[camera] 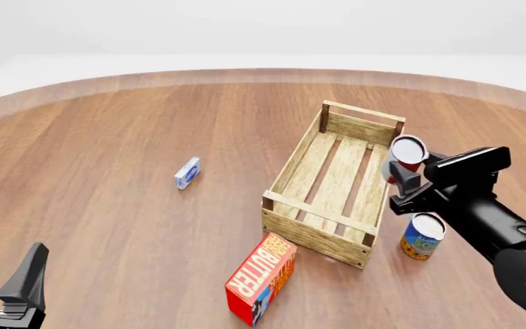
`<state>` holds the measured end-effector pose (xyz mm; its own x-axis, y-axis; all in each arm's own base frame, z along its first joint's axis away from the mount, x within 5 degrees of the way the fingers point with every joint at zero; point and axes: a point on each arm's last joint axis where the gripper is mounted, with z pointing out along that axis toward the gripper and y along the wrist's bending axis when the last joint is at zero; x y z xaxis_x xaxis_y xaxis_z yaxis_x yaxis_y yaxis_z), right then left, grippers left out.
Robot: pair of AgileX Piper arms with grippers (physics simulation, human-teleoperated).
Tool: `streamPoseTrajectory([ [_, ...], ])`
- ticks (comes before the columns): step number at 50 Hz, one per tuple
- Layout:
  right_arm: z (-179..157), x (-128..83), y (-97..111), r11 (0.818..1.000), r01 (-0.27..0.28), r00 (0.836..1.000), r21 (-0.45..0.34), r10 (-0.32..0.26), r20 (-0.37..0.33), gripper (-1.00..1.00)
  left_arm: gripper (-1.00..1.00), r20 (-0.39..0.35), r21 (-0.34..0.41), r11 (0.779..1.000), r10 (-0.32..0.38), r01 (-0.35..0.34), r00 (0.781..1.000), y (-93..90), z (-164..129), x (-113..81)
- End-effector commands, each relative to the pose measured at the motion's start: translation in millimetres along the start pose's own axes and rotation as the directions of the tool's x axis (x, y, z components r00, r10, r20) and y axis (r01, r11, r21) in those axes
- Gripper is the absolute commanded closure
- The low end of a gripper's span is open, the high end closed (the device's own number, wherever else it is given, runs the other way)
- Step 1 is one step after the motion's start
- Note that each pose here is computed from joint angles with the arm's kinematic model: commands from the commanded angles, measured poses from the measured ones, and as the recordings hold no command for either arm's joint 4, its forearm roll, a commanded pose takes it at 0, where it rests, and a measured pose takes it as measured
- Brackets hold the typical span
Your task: Pick up the tomato sauce, and put it in the wooden tray.
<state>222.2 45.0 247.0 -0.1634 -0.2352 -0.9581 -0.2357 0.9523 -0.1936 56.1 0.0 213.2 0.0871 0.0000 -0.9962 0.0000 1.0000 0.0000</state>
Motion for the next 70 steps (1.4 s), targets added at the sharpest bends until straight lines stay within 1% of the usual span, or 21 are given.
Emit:
streamPoseTrajectory([
  [1,14.1,-0.5,2.1,1.0,-0.016,1.0,-0.009,0.016,-0.001,1.0,-1.0,0.0,0.0,1.0,0.0,0.0,1.0,0.0,0.0,0.0],
  [43,62.9,5.3,9.3,0.999,-0.023,0.999,-0.032,0.022,-0.026,1.0,-1.0,0.0,0.0,1.0,0.0,0.0,1.0,0.0,0.0,0.0],
  [70,92.0,20.7,18.7,0.998,-0.04,0.998,-0.053,0.037,-0.052,1.0,-1.0,0.0,0.0,1.0,0.0,0.0,1.0,0.0,0.0,0.0],
])
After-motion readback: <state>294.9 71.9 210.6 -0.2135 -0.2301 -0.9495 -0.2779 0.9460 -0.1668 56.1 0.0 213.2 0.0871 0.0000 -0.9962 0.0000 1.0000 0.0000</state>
